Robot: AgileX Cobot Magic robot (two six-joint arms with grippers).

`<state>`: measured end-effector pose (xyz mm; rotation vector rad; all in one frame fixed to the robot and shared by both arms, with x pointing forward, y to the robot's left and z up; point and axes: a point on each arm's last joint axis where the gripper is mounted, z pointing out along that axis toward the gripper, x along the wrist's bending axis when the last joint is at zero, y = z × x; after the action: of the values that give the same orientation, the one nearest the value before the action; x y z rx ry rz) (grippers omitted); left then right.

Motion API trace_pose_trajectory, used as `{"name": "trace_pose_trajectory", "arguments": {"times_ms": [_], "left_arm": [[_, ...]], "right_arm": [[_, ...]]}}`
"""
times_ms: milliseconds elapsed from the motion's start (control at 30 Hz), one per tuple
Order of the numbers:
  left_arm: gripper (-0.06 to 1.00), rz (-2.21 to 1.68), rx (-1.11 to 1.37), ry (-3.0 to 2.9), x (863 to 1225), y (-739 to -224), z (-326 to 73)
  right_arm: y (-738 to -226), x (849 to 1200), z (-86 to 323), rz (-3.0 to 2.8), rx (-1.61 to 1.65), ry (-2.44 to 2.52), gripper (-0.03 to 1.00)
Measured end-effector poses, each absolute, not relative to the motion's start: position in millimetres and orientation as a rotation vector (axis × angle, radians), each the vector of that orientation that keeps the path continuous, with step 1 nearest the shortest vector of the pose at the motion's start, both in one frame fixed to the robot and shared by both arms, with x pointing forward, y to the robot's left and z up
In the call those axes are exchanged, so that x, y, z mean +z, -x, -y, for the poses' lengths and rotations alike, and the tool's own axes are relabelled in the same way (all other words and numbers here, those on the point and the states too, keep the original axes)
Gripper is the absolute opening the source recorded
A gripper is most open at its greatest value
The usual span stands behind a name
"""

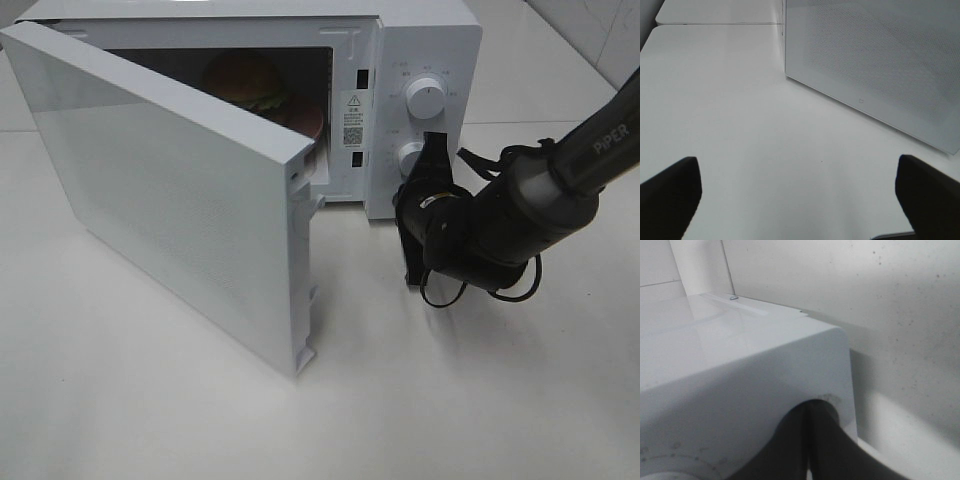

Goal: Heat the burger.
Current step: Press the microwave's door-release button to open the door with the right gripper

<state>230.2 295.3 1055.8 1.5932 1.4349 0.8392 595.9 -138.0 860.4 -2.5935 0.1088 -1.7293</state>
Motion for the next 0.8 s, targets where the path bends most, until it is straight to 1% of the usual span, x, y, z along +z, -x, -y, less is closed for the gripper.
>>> {"name": "trace_pose_trajectory", "arguments": {"times_ms": [467,800], "left_arm": [[0.97,-1.435,0.839,-1.593,1056,-230,-295],[0.97,-1.435,0.839,-1.593,1056,-230,-295]], "right_arm": [[-580,861,132,-0.08,-1.81,2.539,0.01],[-562,878,139,-0.051,-1.829,2.529,0.01]]}}
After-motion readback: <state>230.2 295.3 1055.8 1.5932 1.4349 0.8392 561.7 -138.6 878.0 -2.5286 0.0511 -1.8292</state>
